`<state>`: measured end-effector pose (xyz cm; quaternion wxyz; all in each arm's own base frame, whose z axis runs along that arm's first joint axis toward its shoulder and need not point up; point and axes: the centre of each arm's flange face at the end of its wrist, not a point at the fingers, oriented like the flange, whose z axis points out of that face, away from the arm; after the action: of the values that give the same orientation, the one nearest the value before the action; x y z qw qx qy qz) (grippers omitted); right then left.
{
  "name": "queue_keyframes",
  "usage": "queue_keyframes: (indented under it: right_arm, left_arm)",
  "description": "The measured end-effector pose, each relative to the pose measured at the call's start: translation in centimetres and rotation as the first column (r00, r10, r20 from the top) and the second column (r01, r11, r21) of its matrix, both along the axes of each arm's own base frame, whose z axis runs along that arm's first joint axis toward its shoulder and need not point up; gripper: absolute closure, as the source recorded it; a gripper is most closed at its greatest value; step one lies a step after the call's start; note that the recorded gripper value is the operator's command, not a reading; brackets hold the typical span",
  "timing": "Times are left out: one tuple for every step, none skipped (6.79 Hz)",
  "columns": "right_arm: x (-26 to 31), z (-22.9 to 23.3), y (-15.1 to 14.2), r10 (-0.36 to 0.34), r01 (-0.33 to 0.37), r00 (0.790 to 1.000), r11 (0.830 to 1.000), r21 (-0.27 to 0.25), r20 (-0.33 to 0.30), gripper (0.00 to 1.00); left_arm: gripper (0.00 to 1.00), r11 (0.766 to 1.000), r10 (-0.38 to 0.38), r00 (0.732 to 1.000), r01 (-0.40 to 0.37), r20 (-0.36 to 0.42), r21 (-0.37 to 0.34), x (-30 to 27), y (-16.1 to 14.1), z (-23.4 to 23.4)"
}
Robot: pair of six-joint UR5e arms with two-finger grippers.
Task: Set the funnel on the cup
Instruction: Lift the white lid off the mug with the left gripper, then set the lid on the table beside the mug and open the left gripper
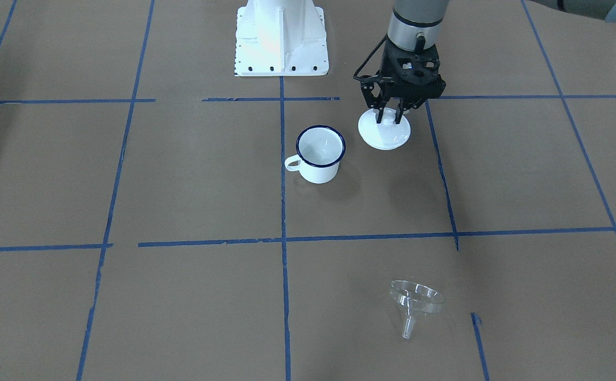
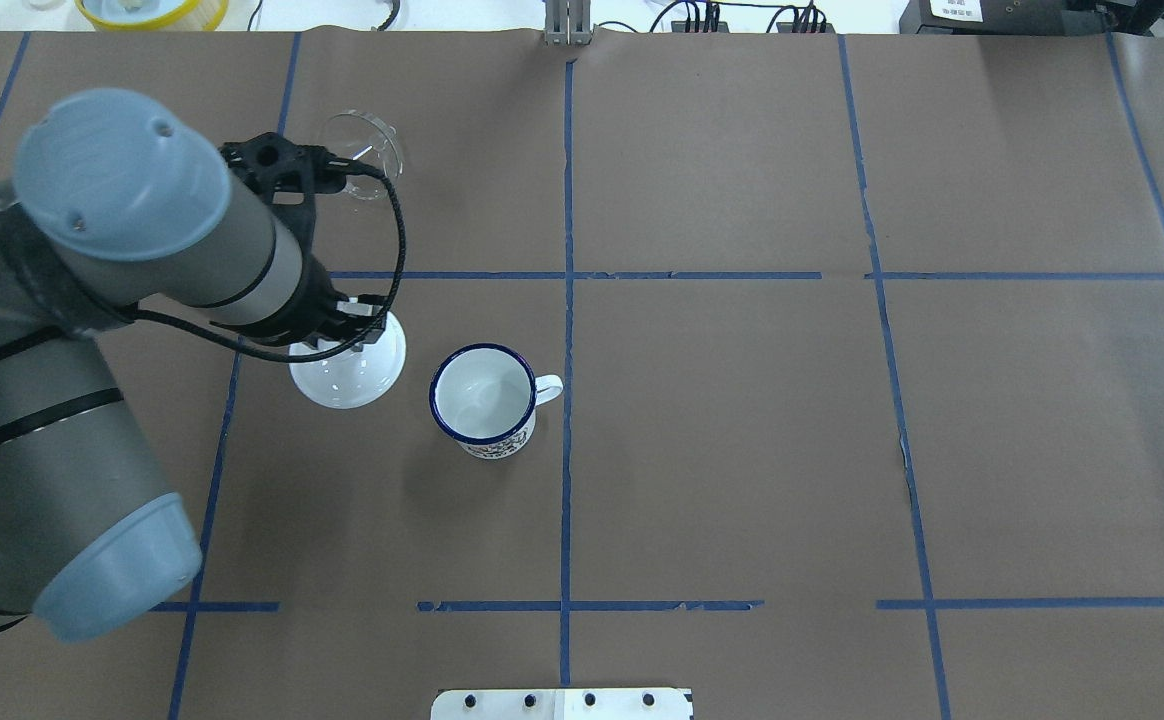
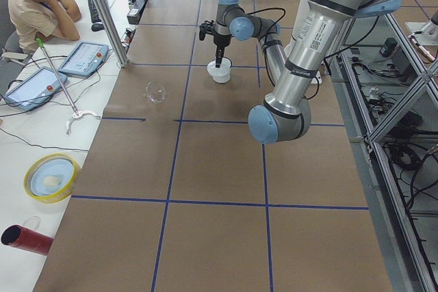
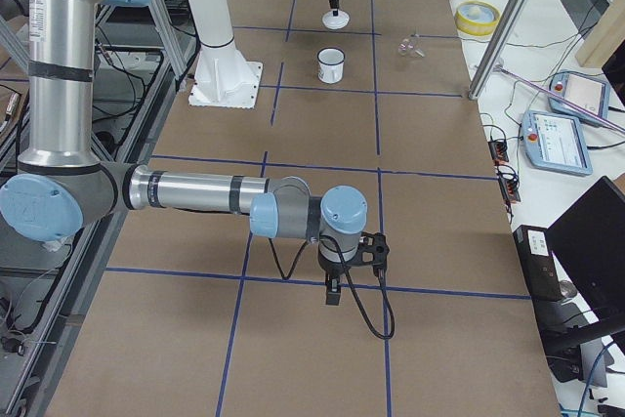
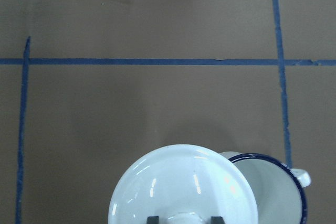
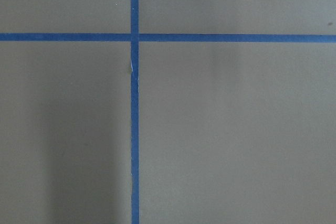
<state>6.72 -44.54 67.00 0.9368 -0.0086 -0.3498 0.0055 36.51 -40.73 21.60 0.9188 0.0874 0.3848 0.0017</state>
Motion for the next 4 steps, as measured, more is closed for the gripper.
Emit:
queue_keyframes:
  right_arm:
    - [0.0, 0.0, 0.0, 0.000, 0.000, 1.000, 1.000, 0.000, 0.000, 0.00]
    - [0.0, 0.0, 0.0, 0.000, 0.000, 1.000, 1.000, 0.000, 0.000, 0.00]
    - [0.0, 0.0, 0.0, 0.000, 0.000, 1.000, 1.000, 0.000, 0.000, 0.00]
    - [0.0, 0.0, 0.0, 0.000, 0.000, 1.000, 1.000, 0.000, 0.000, 0.00]
  left_arm:
    - [1.00, 1.000, 0.005, 1.000, -0.005, 0.005, -0.002, 0.9, -0.5, 2.4]
    - [1.00, 1.000, 0.005, 1.000, -0.005, 0.014, -0.018, 3.0, -1.7, 5.0]
    - [1.00, 1.000, 0.007, 1.000, -0.006, 0.024, -0.030, 4.9, -2.8, 7.4]
    - [1.00, 0.999, 0.009, 0.999, -0.008, 0.035, -0.038, 6.1, -3.5, 9.1]
